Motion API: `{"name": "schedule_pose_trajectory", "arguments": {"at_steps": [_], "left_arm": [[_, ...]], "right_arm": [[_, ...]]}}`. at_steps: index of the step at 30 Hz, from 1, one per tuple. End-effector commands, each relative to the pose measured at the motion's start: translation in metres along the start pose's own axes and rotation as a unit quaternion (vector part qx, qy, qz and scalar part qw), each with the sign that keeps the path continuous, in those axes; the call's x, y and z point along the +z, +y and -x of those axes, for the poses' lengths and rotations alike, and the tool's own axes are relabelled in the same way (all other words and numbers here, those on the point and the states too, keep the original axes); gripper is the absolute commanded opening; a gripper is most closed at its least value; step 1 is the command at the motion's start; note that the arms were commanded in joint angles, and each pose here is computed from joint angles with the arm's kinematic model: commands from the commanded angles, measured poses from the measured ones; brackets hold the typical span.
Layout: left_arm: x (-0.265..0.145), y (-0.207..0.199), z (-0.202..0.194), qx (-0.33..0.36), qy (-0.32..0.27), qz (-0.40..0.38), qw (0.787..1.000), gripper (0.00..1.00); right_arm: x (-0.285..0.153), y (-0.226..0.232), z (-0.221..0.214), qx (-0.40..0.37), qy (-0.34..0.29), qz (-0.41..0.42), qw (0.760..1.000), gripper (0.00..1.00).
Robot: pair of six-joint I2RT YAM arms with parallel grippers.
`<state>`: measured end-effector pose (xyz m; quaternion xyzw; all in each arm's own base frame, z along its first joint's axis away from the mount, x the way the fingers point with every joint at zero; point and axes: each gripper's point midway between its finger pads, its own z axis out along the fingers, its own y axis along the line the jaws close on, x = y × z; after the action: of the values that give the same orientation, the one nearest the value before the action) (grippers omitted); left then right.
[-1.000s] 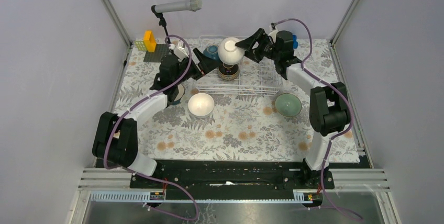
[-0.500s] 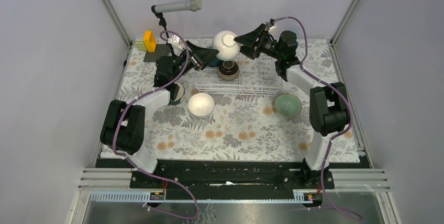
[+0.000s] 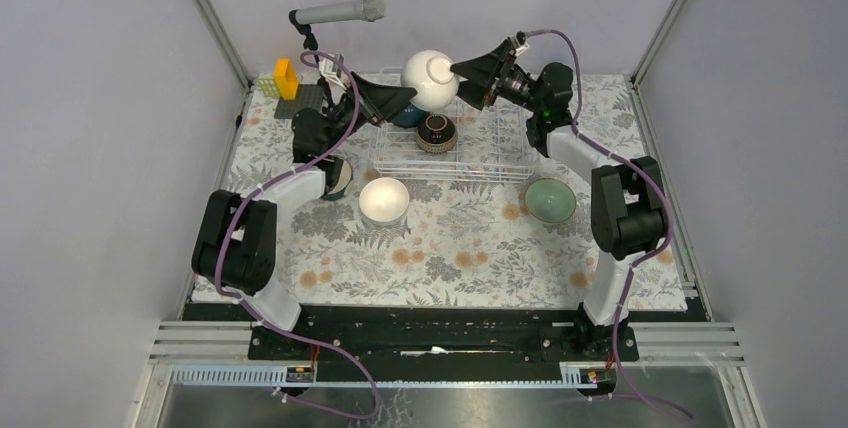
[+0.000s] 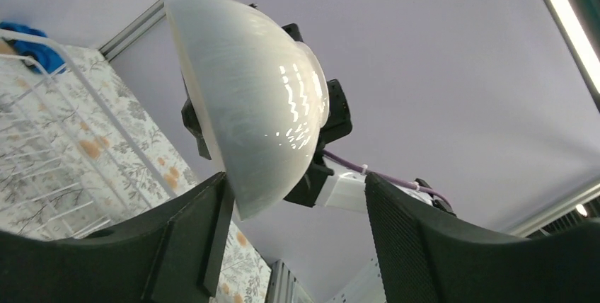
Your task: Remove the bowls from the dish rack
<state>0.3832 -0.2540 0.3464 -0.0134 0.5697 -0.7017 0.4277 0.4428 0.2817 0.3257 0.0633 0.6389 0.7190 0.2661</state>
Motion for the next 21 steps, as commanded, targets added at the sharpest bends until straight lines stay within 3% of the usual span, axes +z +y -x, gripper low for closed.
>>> {"name": "schedule_pose_trajectory", "arguments": {"at_steps": [1, 21], "left_arm": [[0.006, -0.038, 0.007, 0.039, 0.002, -0.069, 0.997, 0.7], [0.021, -0.052, 0.005, 0.036, 0.009, -0.112, 0.993, 0.45]], "right_arm": [[-0.006, 0.049, -0.003, -0.015, 0.014, 0.088, 0.996, 0.53], [-0.006, 0.018, 0.005, 0.109, 0.006, 0.126, 0.986, 0.52]]}}
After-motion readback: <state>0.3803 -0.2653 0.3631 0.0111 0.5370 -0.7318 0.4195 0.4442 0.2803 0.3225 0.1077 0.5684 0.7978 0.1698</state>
